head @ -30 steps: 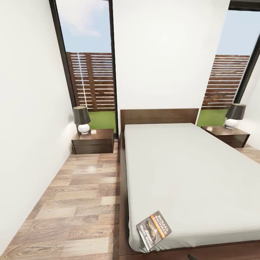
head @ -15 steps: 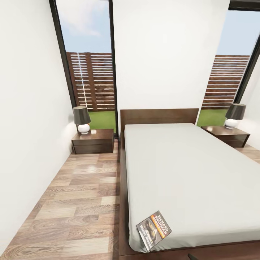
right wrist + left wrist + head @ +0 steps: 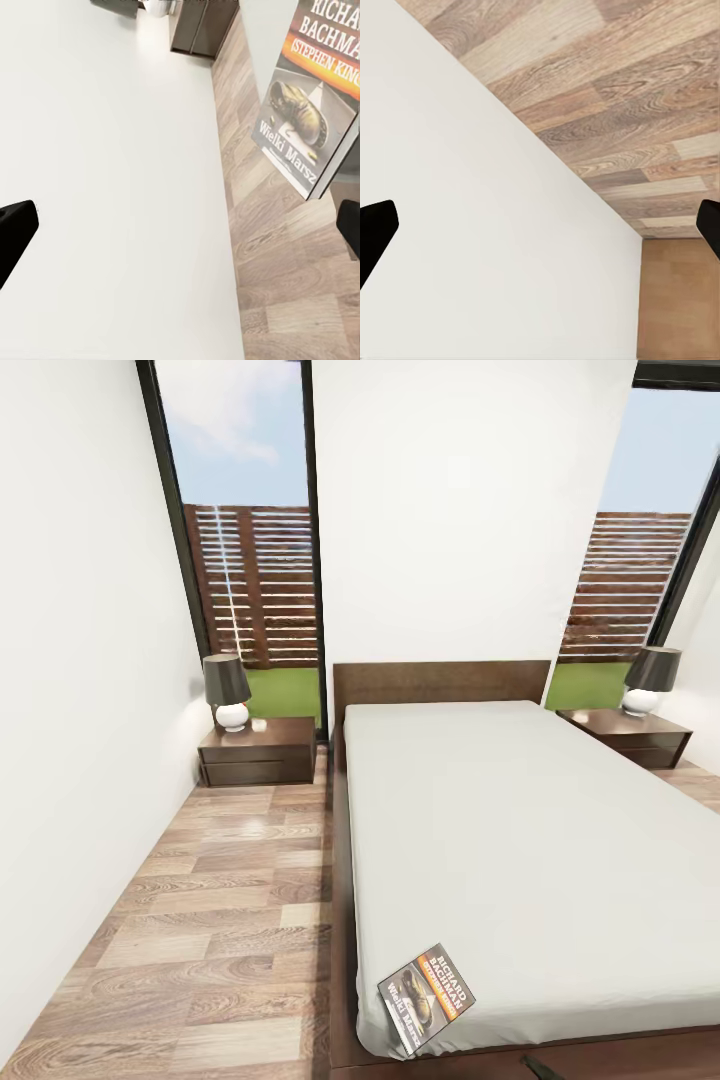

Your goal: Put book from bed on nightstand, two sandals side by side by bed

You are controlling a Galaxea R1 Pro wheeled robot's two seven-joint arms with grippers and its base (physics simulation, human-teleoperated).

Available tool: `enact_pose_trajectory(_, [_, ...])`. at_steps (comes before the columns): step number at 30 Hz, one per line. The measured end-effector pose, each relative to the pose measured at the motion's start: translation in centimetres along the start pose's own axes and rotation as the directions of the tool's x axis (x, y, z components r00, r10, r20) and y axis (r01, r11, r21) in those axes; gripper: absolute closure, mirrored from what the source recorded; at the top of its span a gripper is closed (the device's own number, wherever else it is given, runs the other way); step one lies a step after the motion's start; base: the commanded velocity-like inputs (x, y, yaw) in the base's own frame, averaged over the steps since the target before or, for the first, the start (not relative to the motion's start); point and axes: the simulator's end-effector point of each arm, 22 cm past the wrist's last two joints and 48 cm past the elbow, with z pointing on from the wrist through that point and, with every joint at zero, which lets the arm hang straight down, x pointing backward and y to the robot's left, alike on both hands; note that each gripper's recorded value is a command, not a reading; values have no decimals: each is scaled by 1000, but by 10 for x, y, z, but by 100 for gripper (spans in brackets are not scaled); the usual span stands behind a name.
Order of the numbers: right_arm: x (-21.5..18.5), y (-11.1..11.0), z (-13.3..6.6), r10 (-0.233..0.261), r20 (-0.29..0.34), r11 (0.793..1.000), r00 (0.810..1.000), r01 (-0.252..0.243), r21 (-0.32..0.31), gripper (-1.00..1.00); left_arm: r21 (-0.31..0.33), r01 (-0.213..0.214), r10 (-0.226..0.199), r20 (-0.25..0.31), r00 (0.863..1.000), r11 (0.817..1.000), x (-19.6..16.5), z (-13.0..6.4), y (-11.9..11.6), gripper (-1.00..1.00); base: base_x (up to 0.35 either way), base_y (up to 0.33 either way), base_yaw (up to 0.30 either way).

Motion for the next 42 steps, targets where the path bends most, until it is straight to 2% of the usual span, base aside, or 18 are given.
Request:
enact_pose_trajectory(5, [-3,2,-3,-4,1,1000,1000,4,-9,-100,3,6,-6,-9,1000,1000,4,0,-2,-100,0,0,0])
enact_pose_trajectory(17, [-2,-17,-4,-2,5,1000,1000,2,-14,-100,14,14,-14,-27,1000,1000,-3,16,-16,-100,0,0,0])
enact_pose_trajectory(30, [-2,-17,-4,-1,8,1000,1000,1,-14,-100,17,15,-14,-30,999,1000,-2,15,-18,-100,0,0,0])
enact_pose_trajectory(42, [3,-38,-1,0,8,1000,1000,0,-13,-100,17,15,-15,-30,999,1000,-14,33,-24,-100,0,0,0])
